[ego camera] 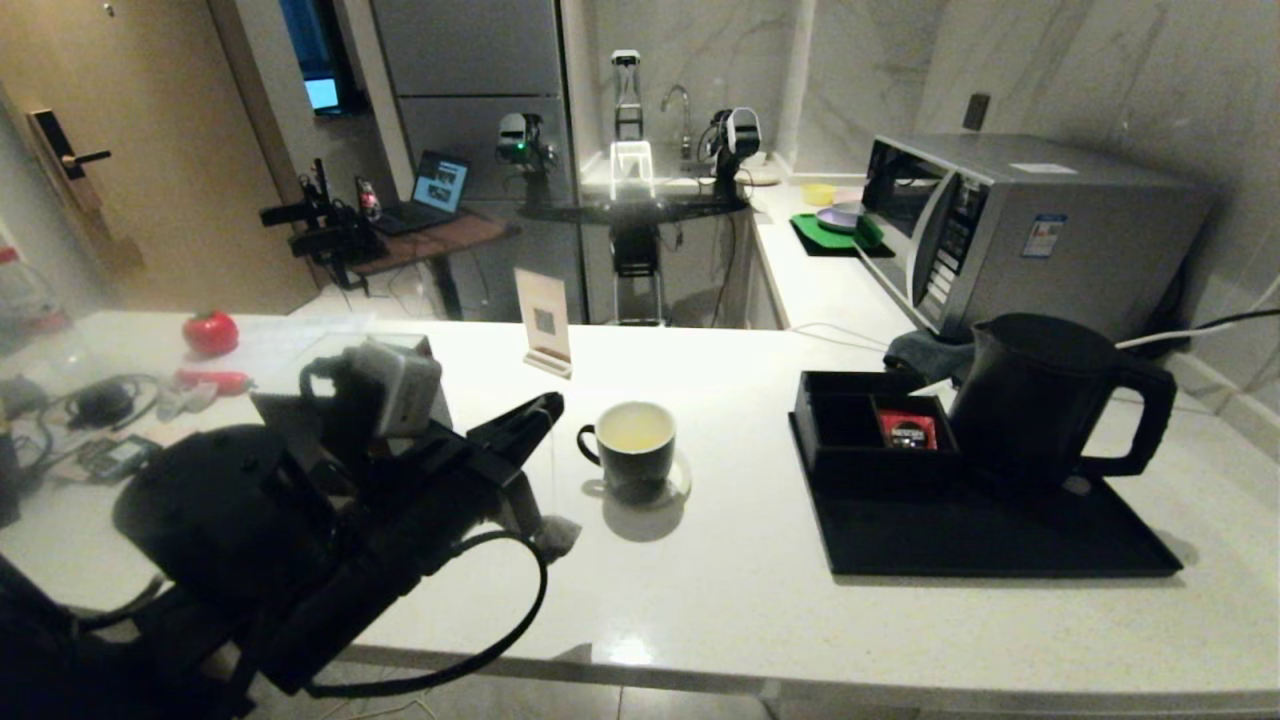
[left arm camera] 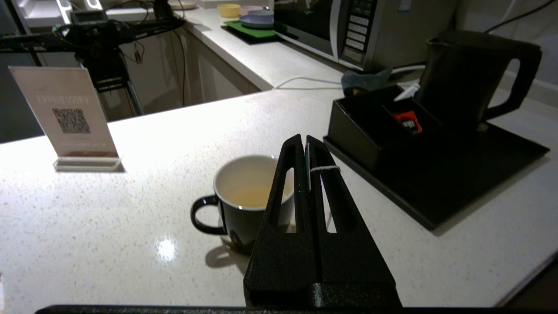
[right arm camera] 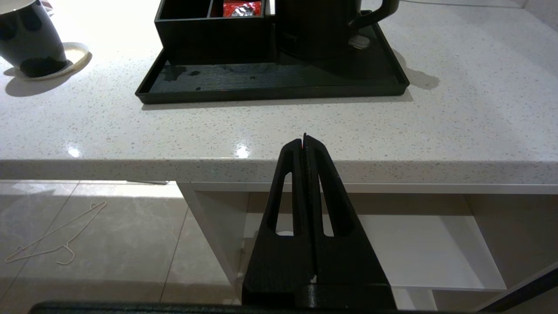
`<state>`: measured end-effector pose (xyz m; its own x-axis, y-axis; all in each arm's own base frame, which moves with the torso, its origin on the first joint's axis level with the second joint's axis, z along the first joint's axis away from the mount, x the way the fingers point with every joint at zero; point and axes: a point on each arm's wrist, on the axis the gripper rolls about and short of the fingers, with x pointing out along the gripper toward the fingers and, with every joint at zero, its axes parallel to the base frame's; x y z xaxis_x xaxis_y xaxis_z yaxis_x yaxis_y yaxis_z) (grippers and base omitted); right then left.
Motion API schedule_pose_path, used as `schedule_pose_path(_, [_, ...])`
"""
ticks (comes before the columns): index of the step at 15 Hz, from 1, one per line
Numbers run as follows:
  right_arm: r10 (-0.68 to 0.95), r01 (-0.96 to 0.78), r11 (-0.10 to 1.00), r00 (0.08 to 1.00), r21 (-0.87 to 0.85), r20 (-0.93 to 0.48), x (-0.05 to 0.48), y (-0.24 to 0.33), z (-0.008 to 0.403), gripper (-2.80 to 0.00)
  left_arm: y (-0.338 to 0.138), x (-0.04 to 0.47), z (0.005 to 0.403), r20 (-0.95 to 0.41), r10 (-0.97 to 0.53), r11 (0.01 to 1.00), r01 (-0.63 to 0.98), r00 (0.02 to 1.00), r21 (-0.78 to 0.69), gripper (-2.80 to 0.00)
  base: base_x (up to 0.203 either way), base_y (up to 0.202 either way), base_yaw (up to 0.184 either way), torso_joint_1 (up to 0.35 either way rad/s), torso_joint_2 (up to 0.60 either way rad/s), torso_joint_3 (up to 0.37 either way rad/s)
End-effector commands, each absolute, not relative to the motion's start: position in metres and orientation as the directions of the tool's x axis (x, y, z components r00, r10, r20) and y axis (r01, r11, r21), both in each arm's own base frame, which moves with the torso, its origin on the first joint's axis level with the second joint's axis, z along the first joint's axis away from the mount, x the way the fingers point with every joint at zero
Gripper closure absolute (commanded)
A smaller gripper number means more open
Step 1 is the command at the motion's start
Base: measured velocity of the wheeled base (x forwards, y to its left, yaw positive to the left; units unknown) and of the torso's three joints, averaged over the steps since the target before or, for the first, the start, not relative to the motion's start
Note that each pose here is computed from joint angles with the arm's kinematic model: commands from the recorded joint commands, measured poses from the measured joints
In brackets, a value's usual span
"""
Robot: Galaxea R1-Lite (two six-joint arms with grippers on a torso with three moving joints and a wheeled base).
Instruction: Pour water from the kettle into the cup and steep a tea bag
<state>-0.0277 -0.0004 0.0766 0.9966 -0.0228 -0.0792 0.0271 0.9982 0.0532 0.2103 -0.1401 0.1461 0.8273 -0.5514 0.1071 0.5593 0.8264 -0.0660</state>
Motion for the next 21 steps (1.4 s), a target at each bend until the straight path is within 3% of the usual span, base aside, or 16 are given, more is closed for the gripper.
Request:
schedule_pose_path(1, [-0.023,0.027,0.998,0.996,0.053,-0.083,-0.027,0.000,0.076,0.00,-0.141,0.215,0.150,0.150,-0.544,0.828,0.557,0.826,-0.067,0.00,0.000,0.000,0.000,0.000,0.00,0.000])
schedule_pose_path(21, [-0.023,0.027,0.998,0.996,0.053,-0.081,-0.028,0.000,0.077,0.00,-0.176,0.307,0.189,0.123,-0.499,0.859,0.509,0.858,-0.065,0.00,0.000,0.000,0.000,0.000,0.00,0.000])
